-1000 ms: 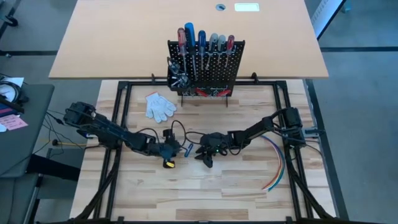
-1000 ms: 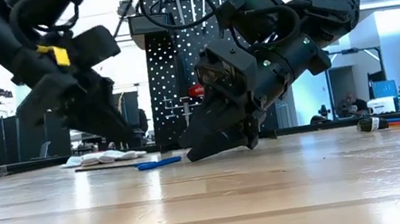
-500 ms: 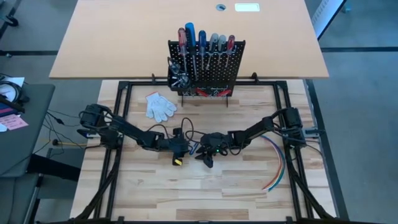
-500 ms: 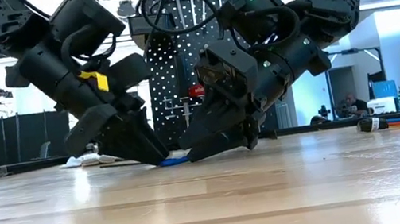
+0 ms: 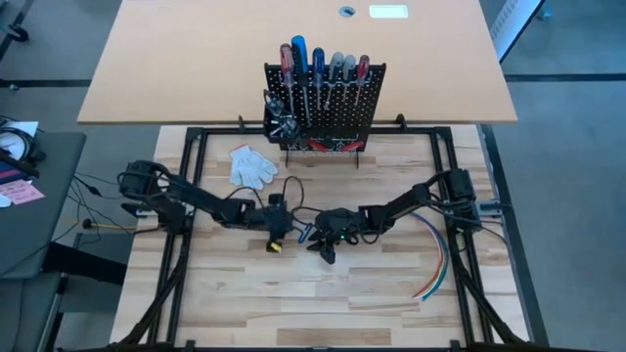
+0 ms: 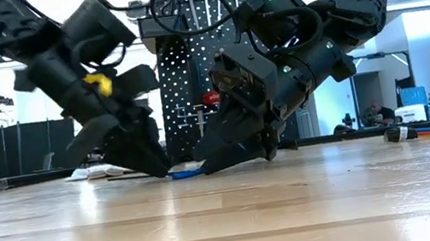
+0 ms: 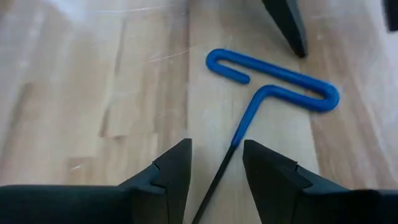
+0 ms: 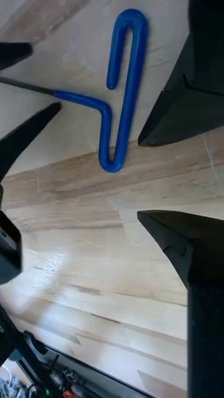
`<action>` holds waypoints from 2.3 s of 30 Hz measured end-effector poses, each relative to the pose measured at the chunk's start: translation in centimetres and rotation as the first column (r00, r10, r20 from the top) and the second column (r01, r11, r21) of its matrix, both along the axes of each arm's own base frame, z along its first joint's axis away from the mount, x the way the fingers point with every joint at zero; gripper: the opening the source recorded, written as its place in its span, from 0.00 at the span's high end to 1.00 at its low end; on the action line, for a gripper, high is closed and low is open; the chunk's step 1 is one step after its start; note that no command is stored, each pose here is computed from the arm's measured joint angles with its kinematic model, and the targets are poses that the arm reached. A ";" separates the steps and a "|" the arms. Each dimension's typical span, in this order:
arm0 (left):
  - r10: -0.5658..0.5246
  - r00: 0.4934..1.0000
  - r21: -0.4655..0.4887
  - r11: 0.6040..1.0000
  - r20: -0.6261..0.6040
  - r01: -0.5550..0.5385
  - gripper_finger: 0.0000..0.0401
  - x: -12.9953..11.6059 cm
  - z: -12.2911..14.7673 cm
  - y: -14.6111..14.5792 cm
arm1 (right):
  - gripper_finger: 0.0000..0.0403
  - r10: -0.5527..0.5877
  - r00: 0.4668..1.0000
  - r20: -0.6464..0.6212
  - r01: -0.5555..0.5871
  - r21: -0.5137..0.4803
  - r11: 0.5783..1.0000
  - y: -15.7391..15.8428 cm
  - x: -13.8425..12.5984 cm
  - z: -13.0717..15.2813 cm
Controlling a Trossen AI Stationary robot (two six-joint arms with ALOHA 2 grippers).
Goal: Hang tools onto peg board
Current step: Hang the blue pick tool on the peg board
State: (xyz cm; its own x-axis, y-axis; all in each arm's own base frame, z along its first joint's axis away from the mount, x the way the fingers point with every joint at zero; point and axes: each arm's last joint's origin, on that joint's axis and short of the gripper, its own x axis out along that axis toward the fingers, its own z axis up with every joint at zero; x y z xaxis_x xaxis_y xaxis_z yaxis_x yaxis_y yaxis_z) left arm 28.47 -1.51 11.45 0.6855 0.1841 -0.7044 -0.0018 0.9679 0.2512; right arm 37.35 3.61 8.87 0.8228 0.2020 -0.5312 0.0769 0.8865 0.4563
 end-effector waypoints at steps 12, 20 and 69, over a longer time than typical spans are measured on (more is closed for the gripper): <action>-0.089 0.995 -0.201 0.976 -0.044 0.079 0.96 0.8 -3.0 1.7 | 0.54 0.013 1.000 0.004 -0.013 -0.017 1.000 0.1 0.0 0.0; -0.076 0.997 -0.171 0.982 -0.007 0.073 0.99 0.7 -2.1 0.6 | 0.54 0.050 0.999 -0.001 -0.048 -0.265 0.963 1.2 -1.4 4.5; -0.121 0.991 -0.138 0.984 -0.056 0.112 0.99 -0.3 -0.9 -2.3 | 0.54 0.032 0.999 -0.039 -0.046 -0.462 0.885 3.3 -1.7 2.6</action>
State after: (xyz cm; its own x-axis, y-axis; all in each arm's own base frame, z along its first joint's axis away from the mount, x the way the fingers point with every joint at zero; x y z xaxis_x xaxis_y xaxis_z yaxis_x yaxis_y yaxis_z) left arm 28.14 -3.81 10.51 0.6495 0.0062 -0.7603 0.1252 0.9854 0.1150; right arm 35.70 6.95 11.48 0.8019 -0.0415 -0.5961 0.0451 0.9989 -0.0089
